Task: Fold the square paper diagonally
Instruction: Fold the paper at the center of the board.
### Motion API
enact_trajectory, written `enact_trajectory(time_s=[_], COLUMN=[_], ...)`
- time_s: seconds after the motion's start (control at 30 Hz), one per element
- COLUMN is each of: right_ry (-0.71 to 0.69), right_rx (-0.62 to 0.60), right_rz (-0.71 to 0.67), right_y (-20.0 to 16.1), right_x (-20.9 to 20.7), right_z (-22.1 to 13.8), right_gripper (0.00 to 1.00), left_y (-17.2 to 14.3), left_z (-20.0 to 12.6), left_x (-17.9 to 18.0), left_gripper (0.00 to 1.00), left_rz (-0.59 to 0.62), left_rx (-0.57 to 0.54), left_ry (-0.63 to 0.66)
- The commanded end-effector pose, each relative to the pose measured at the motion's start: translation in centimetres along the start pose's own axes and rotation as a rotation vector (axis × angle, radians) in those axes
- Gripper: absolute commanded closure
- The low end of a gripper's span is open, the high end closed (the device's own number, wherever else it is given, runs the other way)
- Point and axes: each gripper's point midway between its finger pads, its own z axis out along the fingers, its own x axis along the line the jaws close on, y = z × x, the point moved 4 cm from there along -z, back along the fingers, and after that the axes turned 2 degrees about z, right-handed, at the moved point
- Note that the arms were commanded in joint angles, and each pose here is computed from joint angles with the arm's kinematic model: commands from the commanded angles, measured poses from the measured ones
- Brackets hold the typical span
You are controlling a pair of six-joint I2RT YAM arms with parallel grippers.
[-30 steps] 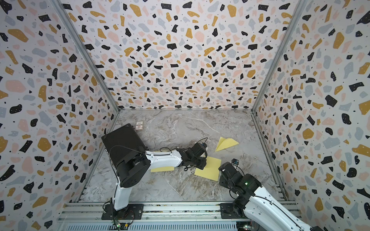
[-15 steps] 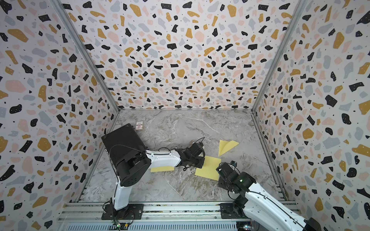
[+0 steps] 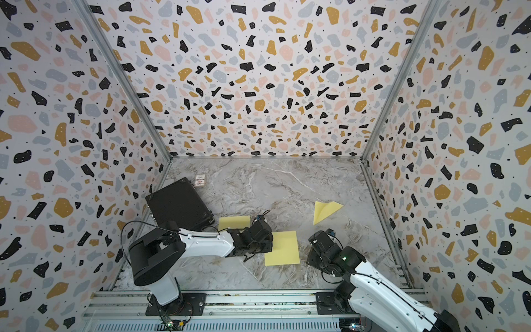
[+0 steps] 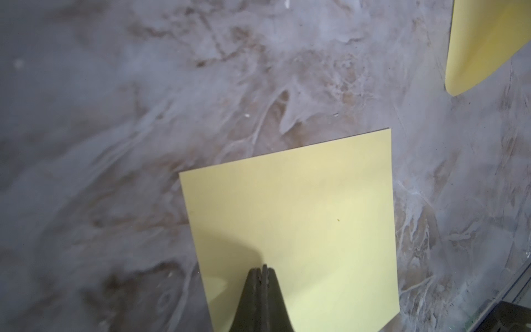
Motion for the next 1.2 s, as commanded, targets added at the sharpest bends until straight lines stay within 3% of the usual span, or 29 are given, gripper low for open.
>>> enact_trajectory(time_s=[0.0, 0.23, 0.67, 0.97, 1.17], right_ry=[0.139, 0.109, 0.106, 0.09, 0.209], right_rx=[0.077, 0.163, 0.227, 0.215, 0.136], right_rz=[0.012, 0.025, 0.075, 0.071, 0.09], right_y=[-0.7, -2.0, -3.5, -3.5, -2.1], right_x=[2.4, 2.2, 2.5, 2.6, 4.7], right_z=[1.0, 3.3, 4.6, 6.0, 6.1], right_gripper=[0.5, 0.53, 0.56, 0.56, 0.54], left_y=[-3.4, -3.9, -4.9, -5.0, -5.2], left_z=[0.3, -1.4, -1.0, -1.5, -1.5], left_x=[4.8, 5.7, 6.1, 6.0, 6.1], left_gripper=[1.0, 1.0, 1.0, 1.0, 1.0], left_rz=[-0.131, -0.181, -0.167, -0.152, -0.15], left_rx=[0.067, 0.004, 0.023, 0.014, 0.015], left_ry=[0.163, 0.204, 0.229, 0.229, 0.228])
